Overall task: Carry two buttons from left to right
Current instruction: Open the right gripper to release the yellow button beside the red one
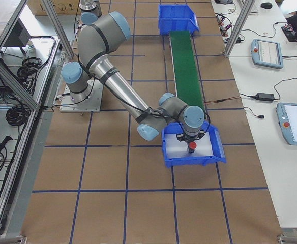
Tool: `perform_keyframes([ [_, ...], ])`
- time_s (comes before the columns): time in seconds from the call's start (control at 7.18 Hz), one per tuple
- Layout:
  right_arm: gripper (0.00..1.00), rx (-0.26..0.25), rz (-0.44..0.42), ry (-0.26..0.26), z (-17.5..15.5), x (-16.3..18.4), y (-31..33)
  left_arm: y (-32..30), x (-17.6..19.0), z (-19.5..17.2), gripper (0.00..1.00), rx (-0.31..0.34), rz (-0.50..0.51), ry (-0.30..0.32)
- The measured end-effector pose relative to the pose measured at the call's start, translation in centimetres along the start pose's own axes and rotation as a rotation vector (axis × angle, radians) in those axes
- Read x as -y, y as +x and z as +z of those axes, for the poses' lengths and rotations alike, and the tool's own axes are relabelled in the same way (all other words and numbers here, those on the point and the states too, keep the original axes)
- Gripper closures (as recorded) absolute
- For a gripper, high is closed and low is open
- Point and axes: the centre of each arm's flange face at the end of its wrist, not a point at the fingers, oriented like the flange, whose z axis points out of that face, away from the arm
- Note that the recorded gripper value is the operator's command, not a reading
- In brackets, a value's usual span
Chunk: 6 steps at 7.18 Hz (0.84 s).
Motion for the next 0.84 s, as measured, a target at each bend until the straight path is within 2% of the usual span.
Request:
perform_keyframes([
  [0.14, 0.64, 0.008, 0.002, 0.014, 0.9, 0.1, -0.3, 0.0, 0.0, 0.0, 0.00, -0.001, 0.000, 0.000],
  [0.28, 0.18, 0.005, 0.004, 0.027, 1.3, 0.2, -0.4, 0.0, 0.0, 0.0, 0.00, -0.001, 0.000, 0.000],
  [0.42, 0.00, -0.004, 0.006, 0.041, 1.6, 0.3, -0.4, 0.0, 0.0, 0.0, 0.01, -0.001, 0.000, 0.000],
  [0.84, 0.00, -0.025, 0.008, 0.036, 0.6, 0.6, -0.2, 0.0, 0.0, 0.0, 0.00, -0.001, 0.000, -0.001],
])
